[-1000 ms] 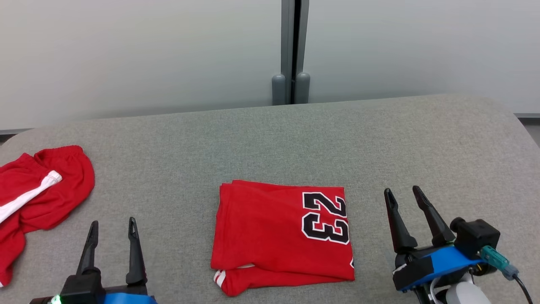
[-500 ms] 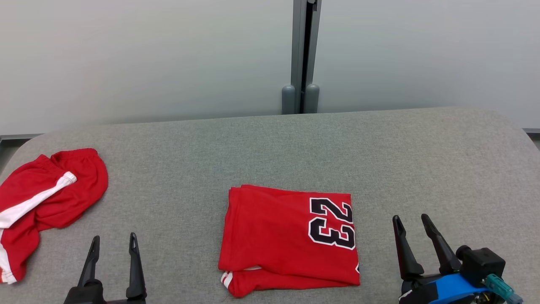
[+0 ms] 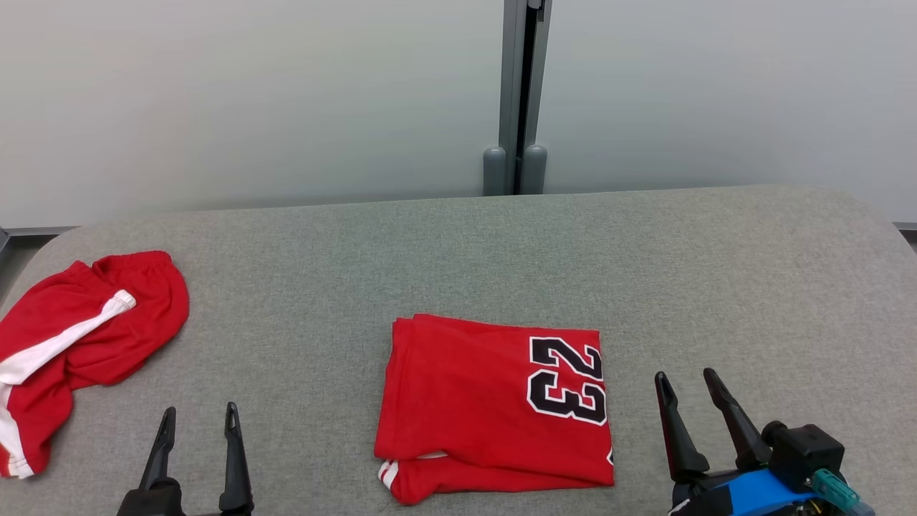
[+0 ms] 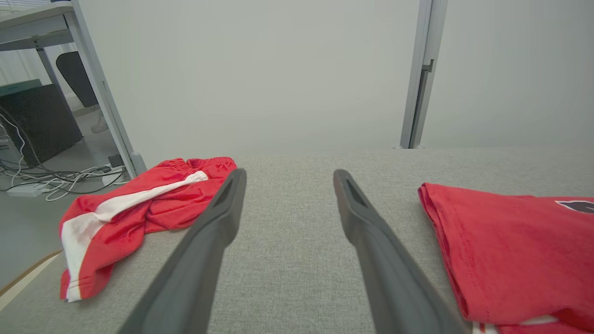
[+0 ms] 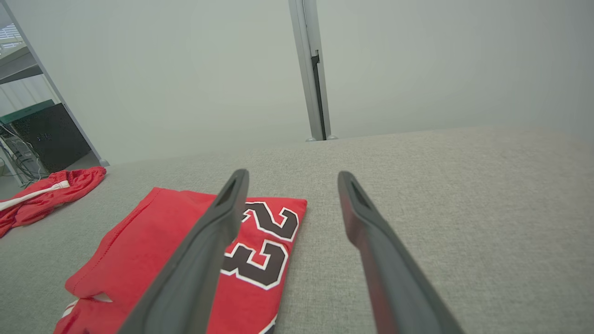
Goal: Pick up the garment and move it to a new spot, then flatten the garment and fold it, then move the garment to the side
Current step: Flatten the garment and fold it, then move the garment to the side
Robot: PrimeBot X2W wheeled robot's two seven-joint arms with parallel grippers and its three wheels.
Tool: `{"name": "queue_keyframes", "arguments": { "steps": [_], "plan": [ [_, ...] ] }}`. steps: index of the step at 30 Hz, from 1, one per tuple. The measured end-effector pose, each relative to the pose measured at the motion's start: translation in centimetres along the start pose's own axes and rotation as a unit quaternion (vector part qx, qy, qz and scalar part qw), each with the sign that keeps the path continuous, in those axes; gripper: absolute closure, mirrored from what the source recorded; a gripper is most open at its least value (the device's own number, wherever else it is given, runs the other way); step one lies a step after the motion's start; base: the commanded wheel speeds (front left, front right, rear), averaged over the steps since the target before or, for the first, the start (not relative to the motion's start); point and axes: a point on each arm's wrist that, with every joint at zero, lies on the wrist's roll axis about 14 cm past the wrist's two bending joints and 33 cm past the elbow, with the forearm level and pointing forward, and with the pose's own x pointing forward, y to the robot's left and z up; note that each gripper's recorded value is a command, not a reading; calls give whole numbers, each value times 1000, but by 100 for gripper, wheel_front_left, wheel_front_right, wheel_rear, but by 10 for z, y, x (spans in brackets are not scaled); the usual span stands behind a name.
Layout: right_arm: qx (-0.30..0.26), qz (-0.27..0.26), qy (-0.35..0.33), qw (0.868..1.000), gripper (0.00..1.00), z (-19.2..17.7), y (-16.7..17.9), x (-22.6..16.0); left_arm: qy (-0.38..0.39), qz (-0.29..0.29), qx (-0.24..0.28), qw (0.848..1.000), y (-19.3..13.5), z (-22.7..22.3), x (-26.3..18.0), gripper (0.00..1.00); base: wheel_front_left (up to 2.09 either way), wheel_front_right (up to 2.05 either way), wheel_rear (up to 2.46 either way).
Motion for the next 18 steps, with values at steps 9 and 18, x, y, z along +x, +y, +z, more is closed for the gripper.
{"name": "queue_keyframes", "arguments": {
  "steps": [9,18],
  "plan": [
    [4,3,2,1000,0,-2,3,-1,0,-1,0,1000,-1,0,0,0,0,0,0],
    [0,0,12,1000,0,-7,0,-1,2,0,-1,1000,-1,-1,1,0,0,0,0]
  ]
}}
